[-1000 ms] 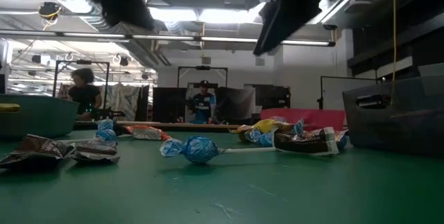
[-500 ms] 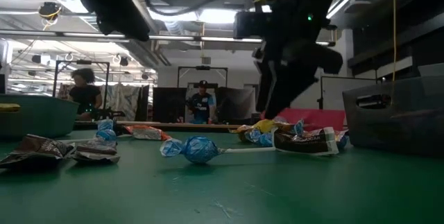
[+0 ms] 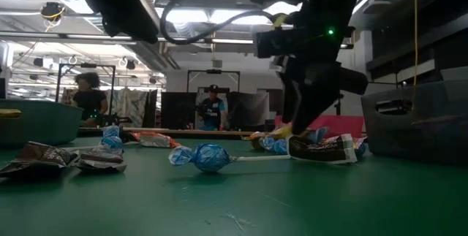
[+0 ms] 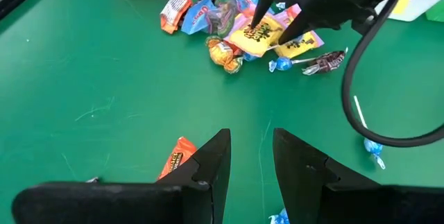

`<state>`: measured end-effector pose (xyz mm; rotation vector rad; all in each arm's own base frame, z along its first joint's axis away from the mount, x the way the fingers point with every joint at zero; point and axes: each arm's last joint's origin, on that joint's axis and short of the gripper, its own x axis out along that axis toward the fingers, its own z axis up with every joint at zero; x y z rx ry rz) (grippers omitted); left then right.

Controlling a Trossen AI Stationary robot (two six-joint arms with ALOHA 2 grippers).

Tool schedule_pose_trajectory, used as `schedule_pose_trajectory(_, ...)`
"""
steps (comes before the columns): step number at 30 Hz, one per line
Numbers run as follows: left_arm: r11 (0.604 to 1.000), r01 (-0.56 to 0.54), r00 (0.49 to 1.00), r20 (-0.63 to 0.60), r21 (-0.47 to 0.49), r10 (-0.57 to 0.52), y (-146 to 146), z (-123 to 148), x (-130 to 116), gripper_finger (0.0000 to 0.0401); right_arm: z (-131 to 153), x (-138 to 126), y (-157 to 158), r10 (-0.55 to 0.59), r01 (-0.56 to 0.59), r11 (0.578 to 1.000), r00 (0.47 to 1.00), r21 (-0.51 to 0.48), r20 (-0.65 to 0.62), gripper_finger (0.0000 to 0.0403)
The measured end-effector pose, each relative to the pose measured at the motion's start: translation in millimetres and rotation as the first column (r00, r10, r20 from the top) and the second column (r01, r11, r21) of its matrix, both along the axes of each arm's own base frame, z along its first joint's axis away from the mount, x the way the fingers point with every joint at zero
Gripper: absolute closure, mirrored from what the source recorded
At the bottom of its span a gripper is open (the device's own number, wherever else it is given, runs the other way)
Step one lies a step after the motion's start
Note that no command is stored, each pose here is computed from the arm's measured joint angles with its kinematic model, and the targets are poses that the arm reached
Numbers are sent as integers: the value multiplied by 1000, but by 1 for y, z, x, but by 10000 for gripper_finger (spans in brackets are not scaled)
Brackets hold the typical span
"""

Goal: Sort candy
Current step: Put the yellow candy into the blue bin

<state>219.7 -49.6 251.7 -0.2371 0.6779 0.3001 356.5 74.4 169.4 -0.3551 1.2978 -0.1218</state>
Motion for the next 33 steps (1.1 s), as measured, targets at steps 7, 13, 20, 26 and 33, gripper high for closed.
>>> schedule_pose_trajectory(7, 1000, 0, 1000, 0, 0, 0, 0, 0, 0, 303, -1, 0, -3, -47, 47, 999, 999, 17, 0, 187)
schedule_pose_trajectory(13, 1000, 0, 1000, 0, 0, 0, 0, 0, 0, 303, -3, 0, -12, -70, 70, 997, 997, 29, -29, 221)
schedule_pose_trajectory(20, 1000, 0, 1000, 0, 0, 0, 0, 0, 0, 303, -3, 0, -17, -75, 79, 994, 996, 72, -51, 341)
schedule_pose_trajectory(26, 1000, 0, 1000, 0, 0, 0, 0, 0, 0, 303, -3, 0, -17, -66, 70, 995, 996, 73, -53, 386)
schedule_pose_trajectory(33, 994, 81, 997, -19, 66, -80, -1, 0, 0, 303, 9, 3, -16, -62, 66, 995, 997, 75, -50, 398)
